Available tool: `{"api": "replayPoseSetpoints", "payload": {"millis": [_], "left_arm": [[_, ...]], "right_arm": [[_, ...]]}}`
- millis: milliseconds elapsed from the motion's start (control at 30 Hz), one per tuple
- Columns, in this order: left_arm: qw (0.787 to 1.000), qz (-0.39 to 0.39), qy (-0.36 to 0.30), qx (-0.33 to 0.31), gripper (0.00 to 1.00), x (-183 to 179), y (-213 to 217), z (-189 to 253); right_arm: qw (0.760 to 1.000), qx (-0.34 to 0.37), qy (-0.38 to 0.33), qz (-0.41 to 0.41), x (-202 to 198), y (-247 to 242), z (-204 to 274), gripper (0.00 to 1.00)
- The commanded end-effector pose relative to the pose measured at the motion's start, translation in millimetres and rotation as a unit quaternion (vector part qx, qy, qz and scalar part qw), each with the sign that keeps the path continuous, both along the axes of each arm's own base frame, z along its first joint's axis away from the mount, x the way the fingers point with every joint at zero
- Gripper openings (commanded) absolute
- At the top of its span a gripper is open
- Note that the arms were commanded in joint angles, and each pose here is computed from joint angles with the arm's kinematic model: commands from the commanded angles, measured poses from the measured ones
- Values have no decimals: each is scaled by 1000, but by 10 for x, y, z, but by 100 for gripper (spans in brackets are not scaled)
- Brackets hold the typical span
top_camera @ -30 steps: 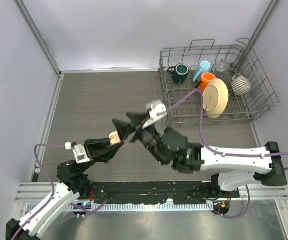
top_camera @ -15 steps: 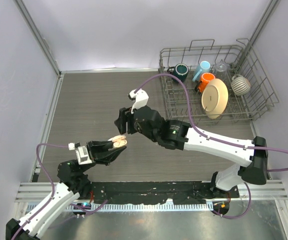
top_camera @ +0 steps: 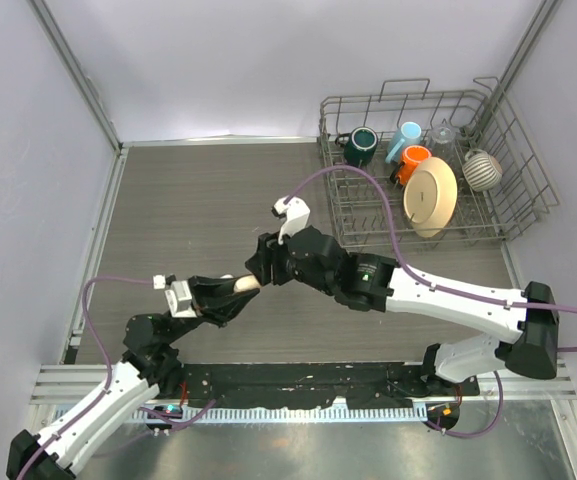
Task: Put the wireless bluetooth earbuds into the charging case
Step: Close the charging case, then place the charging case at the center of the board.
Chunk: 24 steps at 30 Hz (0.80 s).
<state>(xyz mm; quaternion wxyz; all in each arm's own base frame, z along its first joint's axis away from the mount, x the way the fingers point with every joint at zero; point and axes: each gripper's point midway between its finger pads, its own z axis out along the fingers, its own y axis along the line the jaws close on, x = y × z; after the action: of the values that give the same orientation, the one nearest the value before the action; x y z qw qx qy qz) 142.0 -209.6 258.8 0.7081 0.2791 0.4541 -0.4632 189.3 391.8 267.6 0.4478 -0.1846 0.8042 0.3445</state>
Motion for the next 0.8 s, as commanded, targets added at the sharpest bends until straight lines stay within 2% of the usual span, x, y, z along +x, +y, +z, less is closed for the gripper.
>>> {"api": "replayPoseSetpoints", "payload": {"millis": [0,67,100,167,200,267,300,400,433,500,533,600,633,733,767], "left_arm": [[999,48,4,-18,0,176,80,131],[998,45,30,-15,0,212,55,111],[997,44,67,4,0,268,12,5],[989,34,143,14,0,316,-47,-165],[978,34,203,37,0,374,-96,-380],[958,25,285,28,1,405,-151,-553],[943,26,328,41,0,451,-199,-768],[921,16,386,48,1,495,-317,-964],[905,19,418,73,0,527,-375,-1188],[902,7,426,74,0,574,-521,-1167],[884,12,458,97,0,606,-586,-1402],[873,0,478,102,0,658,-770,-1421],[854,2,506,120,0,658,-829,-1641],[852,-27,512,104,0,665,-1086,-1614],[842,-26,527,115,0,653,-1136,-1761]], "right_arm": [[999,-10,9,-34,-58,-253,-150,52],[992,-28,-11,-126,142,-589,-268,54],[986,-6,-11,-169,176,-784,-174,56],[971,-16,-17,-237,277,-1148,-292,60],[967,-11,-16,-253,285,-1251,-306,61],[956,10,-8,-294,300,-1536,-363,62],[953,14,-4,-304,293,-1612,-400,62],[943,39,13,-329,247,-1834,-517,62],[943,42,19,-331,221,-1879,-582,62],[941,41,26,-334,200,-1928,-645,63],[941,38,27,-335,193,-1952,-671,62],[941,29,30,-336,175,-1981,-712,62],[941,26,32,-337,170,-1991,-720,62],[940,18,34,-339,153,-2037,-747,62],[939,20,35,-340,141,-2061,-740,63]]}}
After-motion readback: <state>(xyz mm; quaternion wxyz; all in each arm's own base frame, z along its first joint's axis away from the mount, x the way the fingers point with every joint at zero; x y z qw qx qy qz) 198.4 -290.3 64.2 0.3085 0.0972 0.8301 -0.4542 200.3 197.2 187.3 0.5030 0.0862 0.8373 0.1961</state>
